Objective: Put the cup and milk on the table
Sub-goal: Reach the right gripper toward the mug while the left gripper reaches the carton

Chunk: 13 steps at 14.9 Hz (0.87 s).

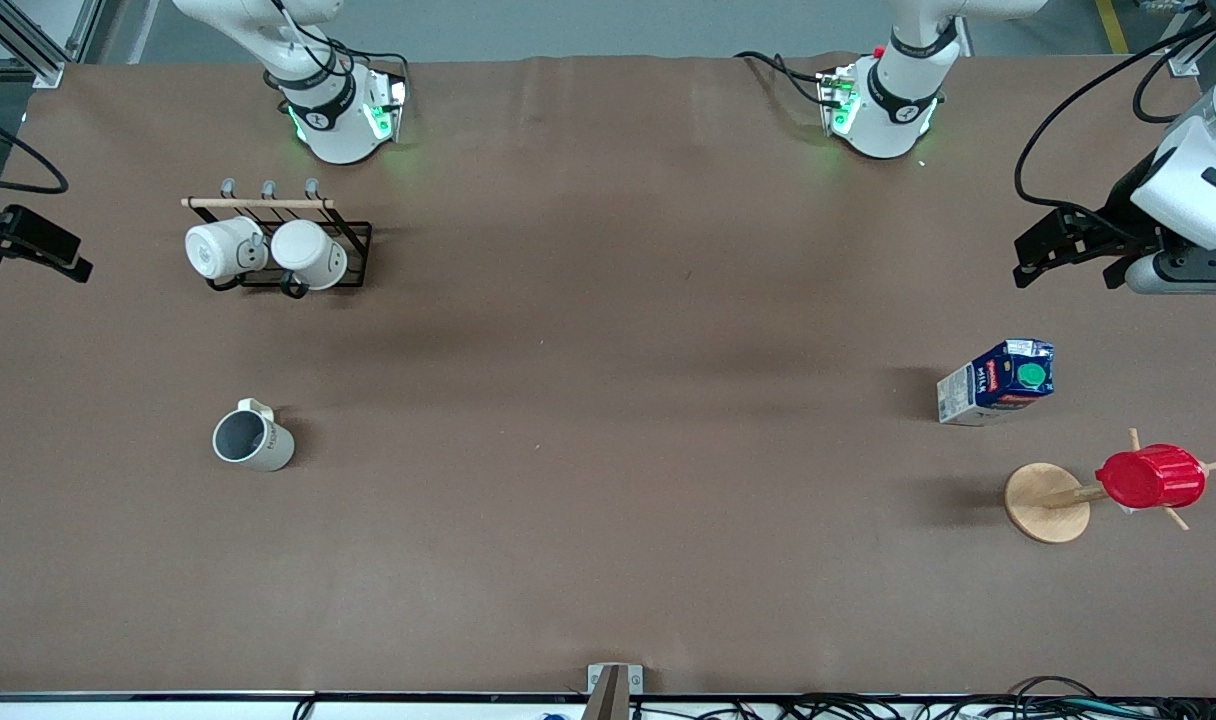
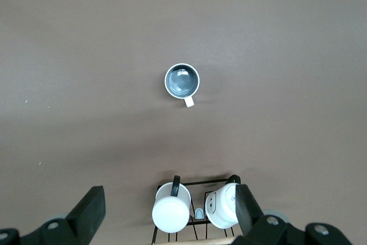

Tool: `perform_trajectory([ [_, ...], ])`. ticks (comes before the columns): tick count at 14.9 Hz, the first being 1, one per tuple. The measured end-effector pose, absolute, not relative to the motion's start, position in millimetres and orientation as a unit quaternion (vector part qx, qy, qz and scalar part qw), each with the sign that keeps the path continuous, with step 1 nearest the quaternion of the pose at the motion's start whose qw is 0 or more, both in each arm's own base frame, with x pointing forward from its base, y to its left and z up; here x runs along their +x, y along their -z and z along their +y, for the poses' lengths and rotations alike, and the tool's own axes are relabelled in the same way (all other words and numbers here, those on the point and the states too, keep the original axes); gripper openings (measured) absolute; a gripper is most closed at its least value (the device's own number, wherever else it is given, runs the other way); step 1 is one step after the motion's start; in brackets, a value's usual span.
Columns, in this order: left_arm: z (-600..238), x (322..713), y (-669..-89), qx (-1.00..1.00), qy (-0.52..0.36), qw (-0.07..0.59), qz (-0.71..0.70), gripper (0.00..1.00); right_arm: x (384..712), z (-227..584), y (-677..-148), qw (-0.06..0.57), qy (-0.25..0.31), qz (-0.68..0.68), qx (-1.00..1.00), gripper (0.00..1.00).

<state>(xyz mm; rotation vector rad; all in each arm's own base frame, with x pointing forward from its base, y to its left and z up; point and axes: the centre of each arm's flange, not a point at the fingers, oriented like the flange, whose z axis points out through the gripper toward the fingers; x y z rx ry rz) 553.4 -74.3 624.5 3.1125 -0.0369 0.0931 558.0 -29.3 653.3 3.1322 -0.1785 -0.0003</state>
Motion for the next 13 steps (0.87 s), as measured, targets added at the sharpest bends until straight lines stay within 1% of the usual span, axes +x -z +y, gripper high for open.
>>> perform_trajectory([
  [13,-73.7,555.0,-621.1,0.999,-0.027,0.013,-0.011,1.0,557.9,-29.4,-653.3,0.002,0.001,-0.057,0.998,1.0],
])
